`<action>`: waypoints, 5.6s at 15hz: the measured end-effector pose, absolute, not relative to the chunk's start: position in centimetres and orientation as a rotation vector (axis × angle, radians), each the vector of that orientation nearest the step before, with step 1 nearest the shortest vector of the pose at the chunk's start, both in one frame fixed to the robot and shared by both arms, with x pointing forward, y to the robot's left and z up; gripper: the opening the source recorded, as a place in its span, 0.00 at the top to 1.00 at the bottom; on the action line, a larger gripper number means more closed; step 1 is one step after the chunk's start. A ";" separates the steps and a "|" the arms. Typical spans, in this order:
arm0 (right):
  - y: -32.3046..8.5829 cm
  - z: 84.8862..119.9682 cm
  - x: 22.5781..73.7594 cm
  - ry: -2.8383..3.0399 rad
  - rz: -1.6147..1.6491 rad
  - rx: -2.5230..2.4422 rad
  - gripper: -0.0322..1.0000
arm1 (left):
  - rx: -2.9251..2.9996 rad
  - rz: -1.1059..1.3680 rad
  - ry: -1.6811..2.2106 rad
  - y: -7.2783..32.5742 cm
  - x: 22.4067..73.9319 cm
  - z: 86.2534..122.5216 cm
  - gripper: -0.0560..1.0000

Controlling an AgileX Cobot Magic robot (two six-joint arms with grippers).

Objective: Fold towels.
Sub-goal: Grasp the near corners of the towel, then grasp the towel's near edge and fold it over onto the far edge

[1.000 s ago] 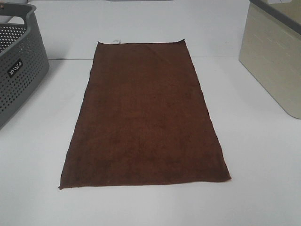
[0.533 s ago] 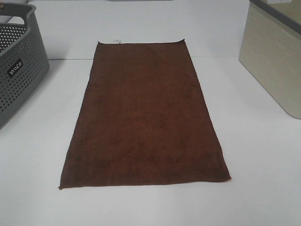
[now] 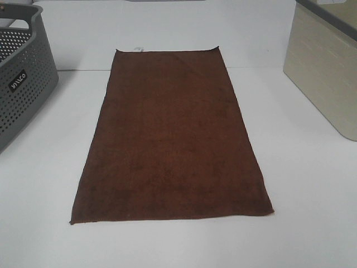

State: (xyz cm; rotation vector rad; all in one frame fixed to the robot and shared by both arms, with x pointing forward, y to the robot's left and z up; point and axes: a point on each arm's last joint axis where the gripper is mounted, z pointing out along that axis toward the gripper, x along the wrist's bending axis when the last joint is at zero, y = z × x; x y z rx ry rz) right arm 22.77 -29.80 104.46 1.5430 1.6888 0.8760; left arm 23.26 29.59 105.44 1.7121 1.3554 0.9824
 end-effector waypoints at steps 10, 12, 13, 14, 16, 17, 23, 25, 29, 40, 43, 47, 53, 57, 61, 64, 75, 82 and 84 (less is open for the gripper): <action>-29.9 104.5 22.8 1.683 0.859 1.540 0.12 | 1.710 0.981 1.357 29.6 23.3 105.4 0.35; -29.9 104.5 22.8 1.683 0.858 1.540 0.12 | 1.698 0.987 1.354 29.6 23.3 105.6 0.35; -29.9 104.5 22.8 1.681 0.859 1.543 0.12 | 1.641 1.009 1.341 29.6 23.3 106.2 0.35; -29.9 104.8 23.0 1.680 0.860 1.550 0.12 | 1.558 1.019 1.332 29.6 23.4 106.8 0.35; -29.9 106.2 24.0 1.684 0.853 1.571 0.12 | 1.389 0.979 1.344 29.5 24.6 108.0 0.35; -29.9 107.0 24.7 1.690 0.847 1.583 0.12 | 1.349 0.932 1.375 29.4 25.7 108.1 0.35; -28.6 107.9 32.3 1.878 0.792 1.864 0.13 | 1.402 0.419 1.688 27.6 34.9 105.1 0.35; -27.9 106.5 35.4 1.993 0.757 1.971 0.13 | 1.496 0.251 1.764 26.9 37.9 102.9 0.35; -26.3 102.2 41.5 2.265 0.731 2.076 0.13 | 1.568 -0.004 1.835 25.8 42.8 98.0 0.35; -23.5 89.6 49.9 2.521 0.779 2.207 0.15 | 1.599 -0.339 1.806 23.9 49.0 85.8 0.35; -22.3 88.4 50.4 2.550 0.738 2.160 0.16 | 1.615 -0.376 1.795 23.1 49.7 84.8 0.36; -21.0 87.4 52.3 2.515 0.784 2.221 0.24 | 1.640 -0.429 1.737 20.5 51.4 84.4 0.38; -21.0 86.2 52.8 2.481 0.760 2.287 0.95 | 1.681 -0.382 1.764 19.8 52.7 83.5 0.94; -21.2 87.1 52.6 2.437 0.722 2.334 0.97 | 1.730 -0.365 1.715 19.9 52.6 85.4 0.94; -21.3 90.6 51.6 2.440 0.732 2.320 0.97 | 1.779 -0.371 1.714 20.3 50.8 87.5 0.94; -21.7 91.2 48.5 2.448 0.706 2.357 0.97 | 1.794 -0.413 1.752 20.8 47.4 87.6 0.94; -22.6 92.1 43.6 2.466 0.722 2.290 0.97 | 1.761 -0.344 1.784 22.0 42.8 89.1 0.94; -20.3 95.9 57.1 2.487 0.885 2.131 0.97 | 1.723 -0.145 1.758 20.7 55.0 93.5 0.94; -19.8 97.0 61.0 2.476 0.882 2.089 0.97 | 1.732 -0.068 1.753 20.5 58.9 94.5 0.94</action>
